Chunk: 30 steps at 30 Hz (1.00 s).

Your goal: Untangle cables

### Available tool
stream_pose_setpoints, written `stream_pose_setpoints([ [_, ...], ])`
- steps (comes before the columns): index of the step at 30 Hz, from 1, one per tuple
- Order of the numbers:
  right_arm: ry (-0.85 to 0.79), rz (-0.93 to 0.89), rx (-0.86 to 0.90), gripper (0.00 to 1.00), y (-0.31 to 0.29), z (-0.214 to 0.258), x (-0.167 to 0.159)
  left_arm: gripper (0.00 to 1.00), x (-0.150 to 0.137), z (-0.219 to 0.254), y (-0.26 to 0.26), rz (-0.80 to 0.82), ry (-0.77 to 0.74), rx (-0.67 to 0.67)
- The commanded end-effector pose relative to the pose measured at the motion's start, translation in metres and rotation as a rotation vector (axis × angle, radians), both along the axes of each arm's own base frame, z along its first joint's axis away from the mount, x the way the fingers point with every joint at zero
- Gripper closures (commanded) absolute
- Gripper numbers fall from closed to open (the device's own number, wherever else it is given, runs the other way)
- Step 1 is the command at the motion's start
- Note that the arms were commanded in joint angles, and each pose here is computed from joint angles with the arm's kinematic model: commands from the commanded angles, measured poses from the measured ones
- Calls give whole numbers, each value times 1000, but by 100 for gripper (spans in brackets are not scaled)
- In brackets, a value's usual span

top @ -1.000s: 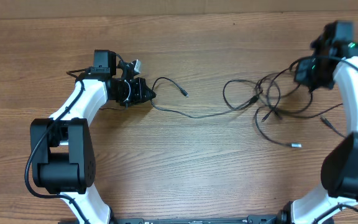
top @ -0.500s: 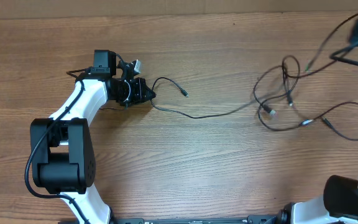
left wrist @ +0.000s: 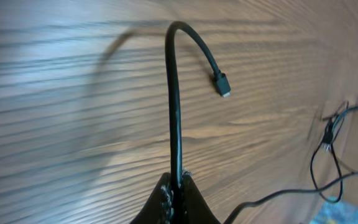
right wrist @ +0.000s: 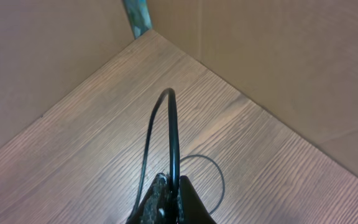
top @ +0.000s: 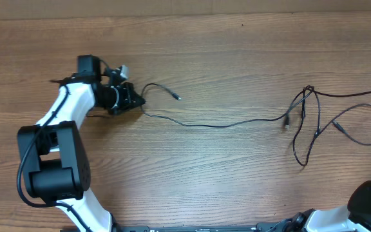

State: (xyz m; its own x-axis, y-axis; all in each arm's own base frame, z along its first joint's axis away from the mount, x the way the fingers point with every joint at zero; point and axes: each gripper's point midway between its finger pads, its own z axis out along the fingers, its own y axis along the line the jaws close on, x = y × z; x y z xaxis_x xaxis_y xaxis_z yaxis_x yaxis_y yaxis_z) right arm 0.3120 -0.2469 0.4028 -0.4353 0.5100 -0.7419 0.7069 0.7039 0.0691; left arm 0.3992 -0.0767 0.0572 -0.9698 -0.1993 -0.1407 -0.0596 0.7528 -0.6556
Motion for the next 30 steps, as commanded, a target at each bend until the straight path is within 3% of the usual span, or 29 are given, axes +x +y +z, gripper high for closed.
stream_pose_setpoints([
  [1,-21,37,48,96,-1,-7,10,96,6,18,19,7,-68,20],
  [11,63,79,162,96,-4,-64,33,96,8,38,18,-1,-130,31],
  [17,162,86,262,96,-10,-143,47,96,8,57,19,0,-180,40],
  [30,247,80,327,96,-9,-235,44,96,7,83,18,0,-247,49],
])
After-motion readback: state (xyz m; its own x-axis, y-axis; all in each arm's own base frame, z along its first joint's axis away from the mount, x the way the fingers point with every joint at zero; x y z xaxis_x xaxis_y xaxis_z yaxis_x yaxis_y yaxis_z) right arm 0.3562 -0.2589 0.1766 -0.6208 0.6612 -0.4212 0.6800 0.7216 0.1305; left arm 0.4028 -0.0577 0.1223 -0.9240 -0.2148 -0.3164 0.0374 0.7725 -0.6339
